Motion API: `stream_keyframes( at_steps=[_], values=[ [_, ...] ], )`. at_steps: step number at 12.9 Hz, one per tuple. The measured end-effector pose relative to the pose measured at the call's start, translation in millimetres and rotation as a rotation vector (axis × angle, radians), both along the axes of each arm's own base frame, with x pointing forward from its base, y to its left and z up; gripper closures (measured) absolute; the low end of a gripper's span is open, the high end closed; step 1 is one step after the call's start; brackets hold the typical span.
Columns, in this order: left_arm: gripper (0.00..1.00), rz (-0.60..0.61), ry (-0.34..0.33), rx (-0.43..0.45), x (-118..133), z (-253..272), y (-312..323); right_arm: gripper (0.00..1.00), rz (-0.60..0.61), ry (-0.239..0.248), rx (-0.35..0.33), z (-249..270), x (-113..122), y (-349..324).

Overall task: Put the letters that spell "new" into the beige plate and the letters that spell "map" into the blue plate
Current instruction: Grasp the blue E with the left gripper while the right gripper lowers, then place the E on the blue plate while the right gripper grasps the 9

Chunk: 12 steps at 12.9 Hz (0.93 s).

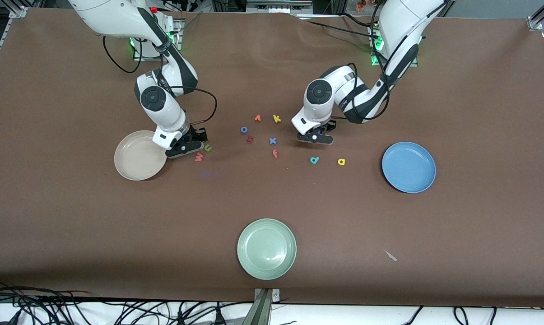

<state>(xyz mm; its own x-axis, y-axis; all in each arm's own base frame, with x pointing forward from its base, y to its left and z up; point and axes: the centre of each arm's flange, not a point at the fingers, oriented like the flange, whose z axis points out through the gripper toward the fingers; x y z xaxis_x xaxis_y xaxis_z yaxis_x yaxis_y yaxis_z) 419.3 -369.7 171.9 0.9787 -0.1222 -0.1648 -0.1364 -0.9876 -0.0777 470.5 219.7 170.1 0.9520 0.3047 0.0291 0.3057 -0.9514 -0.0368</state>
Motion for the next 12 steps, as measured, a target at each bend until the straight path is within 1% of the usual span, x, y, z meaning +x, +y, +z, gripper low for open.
stream_keyframes(
  at_steps=[1,2,3,4,5,6,8,10,12],
  values=[
    [0.73,0.002,-0.002,0.002,1,1,1,0.66,0.000,-0.001,0.000,0,0,0],
    [0.73,0.004,0.000,0.003,2,0,2,0.69,0.000,-0.002,0.000,1,0,0],
    [0.73,0.005,0.000,0.002,2,0,2,0.69,0.000,-0.004,0.001,3,1,-1],
    [0.73,0.009,-0.001,0.005,5,1,4,0.71,-0.001,-0.006,-0.001,5,2,-1],
    [0.73,0.014,0.007,0.020,12,3,8,0.71,0.001,-0.006,-0.004,10,4,-3],
    [0.73,0.014,0.026,0.046,25,10,15,0.71,0.008,-0.006,-0.011,17,8,-8],
    [0.73,-0.007,0.090,0.077,63,37,36,0.72,0.037,-0.007,-0.035,39,22,-31],
    [0.73,-0.037,0.152,0.079,106,69,72,0.71,0.039,-0.010,-0.048,55,33,-58],
    [0.73,-0.064,0.181,0.058,141,89,120,0.67,0.028,-0.006,-0.049,54,34,-60]
  ],
)
